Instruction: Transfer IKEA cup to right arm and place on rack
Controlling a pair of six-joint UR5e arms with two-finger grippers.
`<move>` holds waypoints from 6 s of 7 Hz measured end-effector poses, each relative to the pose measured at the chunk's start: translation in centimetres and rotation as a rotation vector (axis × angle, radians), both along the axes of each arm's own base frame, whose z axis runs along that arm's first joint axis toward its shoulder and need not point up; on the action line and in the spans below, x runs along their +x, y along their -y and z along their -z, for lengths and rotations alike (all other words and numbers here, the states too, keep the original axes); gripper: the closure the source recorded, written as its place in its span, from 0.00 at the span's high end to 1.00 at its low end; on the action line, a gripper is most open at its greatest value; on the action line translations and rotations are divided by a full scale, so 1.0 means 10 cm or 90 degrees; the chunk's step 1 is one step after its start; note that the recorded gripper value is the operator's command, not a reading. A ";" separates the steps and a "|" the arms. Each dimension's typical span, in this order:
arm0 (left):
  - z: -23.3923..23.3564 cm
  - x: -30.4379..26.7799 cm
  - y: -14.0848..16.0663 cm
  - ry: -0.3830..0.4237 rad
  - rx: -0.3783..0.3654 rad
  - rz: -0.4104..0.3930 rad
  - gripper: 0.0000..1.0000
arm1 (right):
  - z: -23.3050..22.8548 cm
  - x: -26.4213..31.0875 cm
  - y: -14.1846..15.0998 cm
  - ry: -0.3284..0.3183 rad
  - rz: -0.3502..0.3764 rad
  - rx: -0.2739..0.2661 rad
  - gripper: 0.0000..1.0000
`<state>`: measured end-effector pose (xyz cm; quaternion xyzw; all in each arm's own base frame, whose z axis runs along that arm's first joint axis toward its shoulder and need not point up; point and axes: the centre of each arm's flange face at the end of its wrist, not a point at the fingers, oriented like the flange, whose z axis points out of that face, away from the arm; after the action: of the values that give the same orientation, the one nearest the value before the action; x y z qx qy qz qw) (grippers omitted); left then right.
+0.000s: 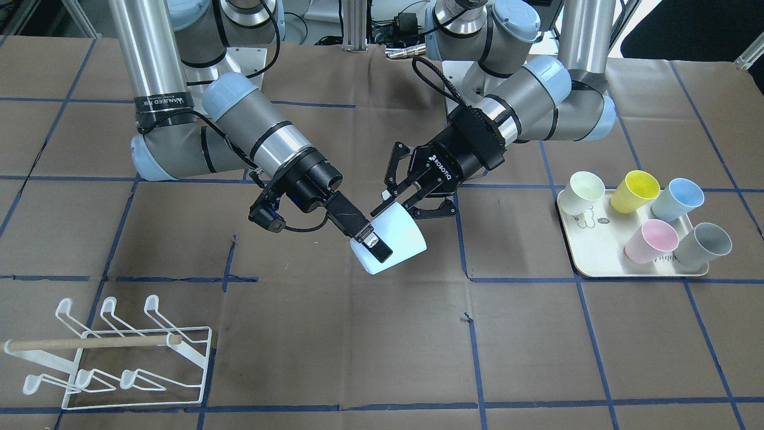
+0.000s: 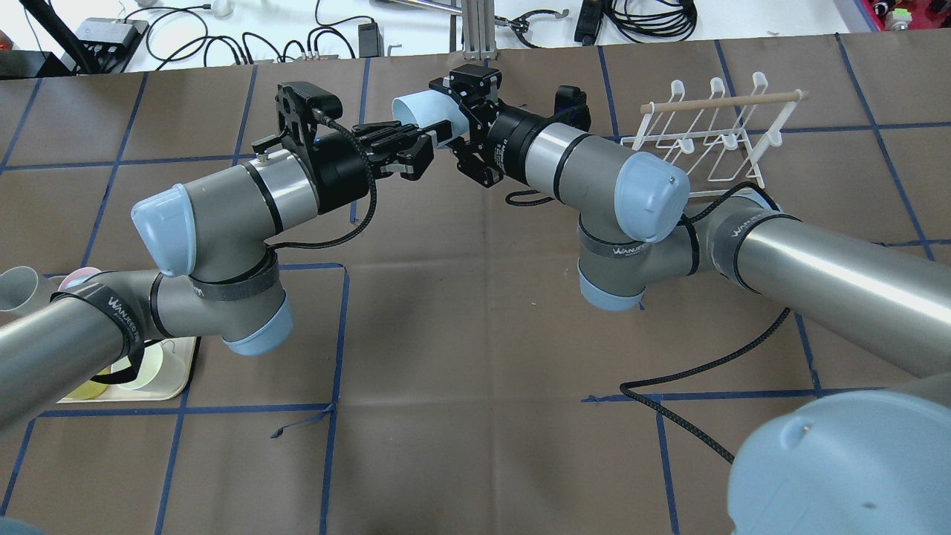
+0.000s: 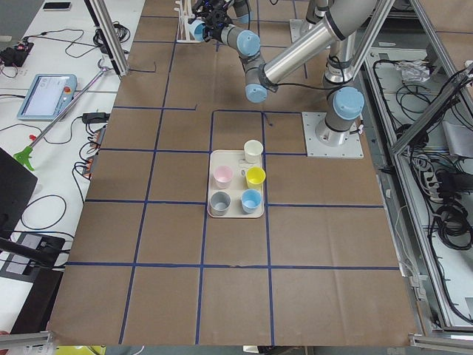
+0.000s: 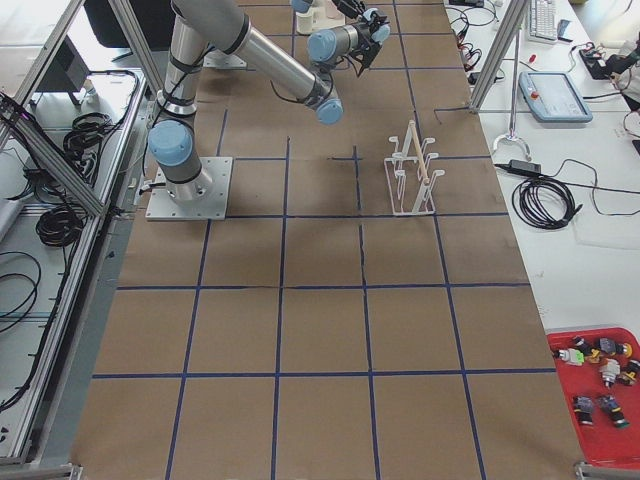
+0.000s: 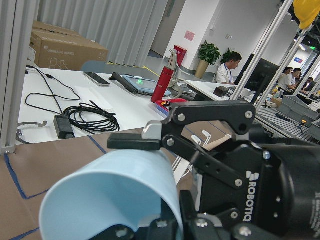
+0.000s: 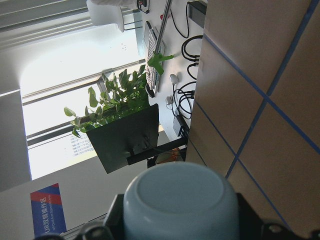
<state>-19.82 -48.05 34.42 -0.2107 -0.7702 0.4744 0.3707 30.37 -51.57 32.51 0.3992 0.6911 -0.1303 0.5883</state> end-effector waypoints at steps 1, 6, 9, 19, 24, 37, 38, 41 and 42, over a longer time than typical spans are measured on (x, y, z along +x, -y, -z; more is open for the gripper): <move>0.01 0.00 0.01 0.001 0.002 -0.002 0.95 | 0.00 0.00 0.00 0.000 -0.001 0.001 0.47; -0.10 0.19 -0.16 0.001 -0.003 -0.032 0.95 | -0.12 -0.26 0.21 -0.001 0.027 -0.023 0.31; -0.20 0.82 -0.30 0.001 -0.006 -0.126 0.95 | -0.20 -0.82 0.52 -0.163 0.042 -0.176 0.25; -1.48 0.60 0.00 0.375 0.568 -0.318 0.95 | 0.03 -2.05 1.10 -0.953 0.006 -0.573 0.22; -1.47 0.77 -0.07 0.525 0.666 -0.300 0.96 | 0.44 -2.54 1.23 -0.945 -0.002 -0.528 0.22; -0.30 2.80 -0.72 0.546 0.705 -0.213 0.95 | 0.74 -2.66 1.16 -0.908 -0.031 -0.494 1.00; -0.25 2.81 -0.78 0.549 0.695 -0.224 0.95 | 0.72 -2.66 1.16 -0.909 -0.030 -0.495 1.00; 0.10 2.94 -0.87 0.539 0.697 -0.254 0.95 | 0.56 -2.62 1.15 -0.911 -0.022 -0.511 1.00; 0.29 2.95 -0.90 0.535 0.698 -0.258 0.96 | 0.44 -2.57 1.12 -0.901 -0.016 -0.523 1.00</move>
<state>9.66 -39.07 31.57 -0.0119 -0.9990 -0.0421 -0.0004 4.63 -62.77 28.15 -0.0330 0.8004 -0.5877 0.1136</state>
